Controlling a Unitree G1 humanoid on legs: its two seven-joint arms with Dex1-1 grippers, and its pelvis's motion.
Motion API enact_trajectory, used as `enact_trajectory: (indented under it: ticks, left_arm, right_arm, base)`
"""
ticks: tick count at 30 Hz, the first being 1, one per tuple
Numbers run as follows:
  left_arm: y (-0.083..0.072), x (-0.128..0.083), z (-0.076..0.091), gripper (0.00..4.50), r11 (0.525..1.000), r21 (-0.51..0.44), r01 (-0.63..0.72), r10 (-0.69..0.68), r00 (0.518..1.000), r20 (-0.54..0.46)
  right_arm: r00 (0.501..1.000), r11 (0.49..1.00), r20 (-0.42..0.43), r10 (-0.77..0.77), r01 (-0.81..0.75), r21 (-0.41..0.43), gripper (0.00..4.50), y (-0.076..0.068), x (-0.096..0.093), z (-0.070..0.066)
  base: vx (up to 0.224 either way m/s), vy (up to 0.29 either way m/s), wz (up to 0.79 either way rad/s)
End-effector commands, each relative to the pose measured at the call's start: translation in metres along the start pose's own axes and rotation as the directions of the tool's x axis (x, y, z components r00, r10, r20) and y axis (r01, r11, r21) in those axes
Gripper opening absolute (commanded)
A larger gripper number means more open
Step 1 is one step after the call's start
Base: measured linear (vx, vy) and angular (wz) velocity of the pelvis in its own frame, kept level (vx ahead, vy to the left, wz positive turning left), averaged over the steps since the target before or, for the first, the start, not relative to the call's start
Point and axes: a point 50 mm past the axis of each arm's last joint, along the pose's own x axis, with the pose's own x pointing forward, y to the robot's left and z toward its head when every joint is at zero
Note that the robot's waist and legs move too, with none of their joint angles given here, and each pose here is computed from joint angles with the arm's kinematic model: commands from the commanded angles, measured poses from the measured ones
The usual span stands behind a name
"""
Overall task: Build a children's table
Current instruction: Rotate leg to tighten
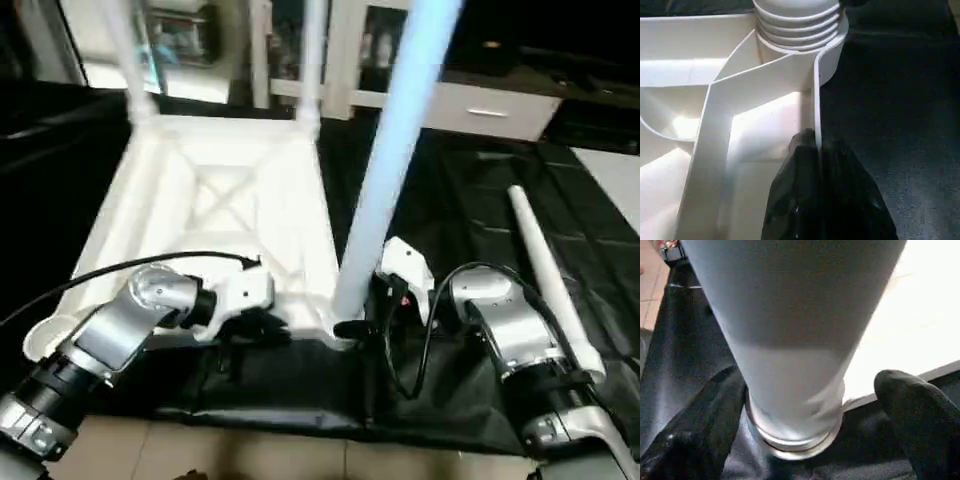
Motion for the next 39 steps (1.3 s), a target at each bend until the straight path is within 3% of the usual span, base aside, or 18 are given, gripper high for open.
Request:
enact_trajectory:
  ticks: [1, 16, 30, 34, 39]
  left_arm:
    - [-0.012, 0.010, 0.002, 0.00, 0.996, 0.001, 0.089, -0.089, 0.996, 0.017]
    - [-0.009, 0.010, 0.002, 0.00, 0.996, 0.006, 0.094, -0.094, 0.996, 0.002]
    - [-0.007, 0.011, 0.002, 0.00, 0.996, 0.005, 0.092, -0.092, 0.996, -0.004]
    - [-0.007, 0.010, 0.001, 0.00, 0.996, 0.005, 0.092, -0.092, 0.996, -0.004]
    - [-0.007, 0.009, 0.000, 0.00, 0.996, -0.008, 0.086, -0.086, 0.996, -0.006]
  right_arm:
    - [1.000, 1.000, 0.008, -0.022, 0.022, -0.017, 4.40, -0.005, -0.006, 0.004]
    - [0.997, 0.997, 0.007, 0.078, -0.078, -0.003, 4.40, 0.000, 0.012, -0.003]
    - [0.996, 0.996, 0.017, 0.089, -0.089, 0.015, 3.10, 0.002, 0.019, -0.007]
    - [0.996, 0.996, 0.024, 0.091, -0.091, 0.016, 2.91, 0.002, 0.020, -0.007]
    - [0.993, 0.996, 0.110, 0.054, -0.061, 0.062, 2.74, 0.003, 0.021, -0.005]
  base:
    - [0.000, 0.000, 0.00]
    - [0.000, 0.000, 0.00]
    - [0.000, 0.000, 0.00]
    - [0.000, 0.000, 0.00]
    - [0.000, 0.000, 0.00]
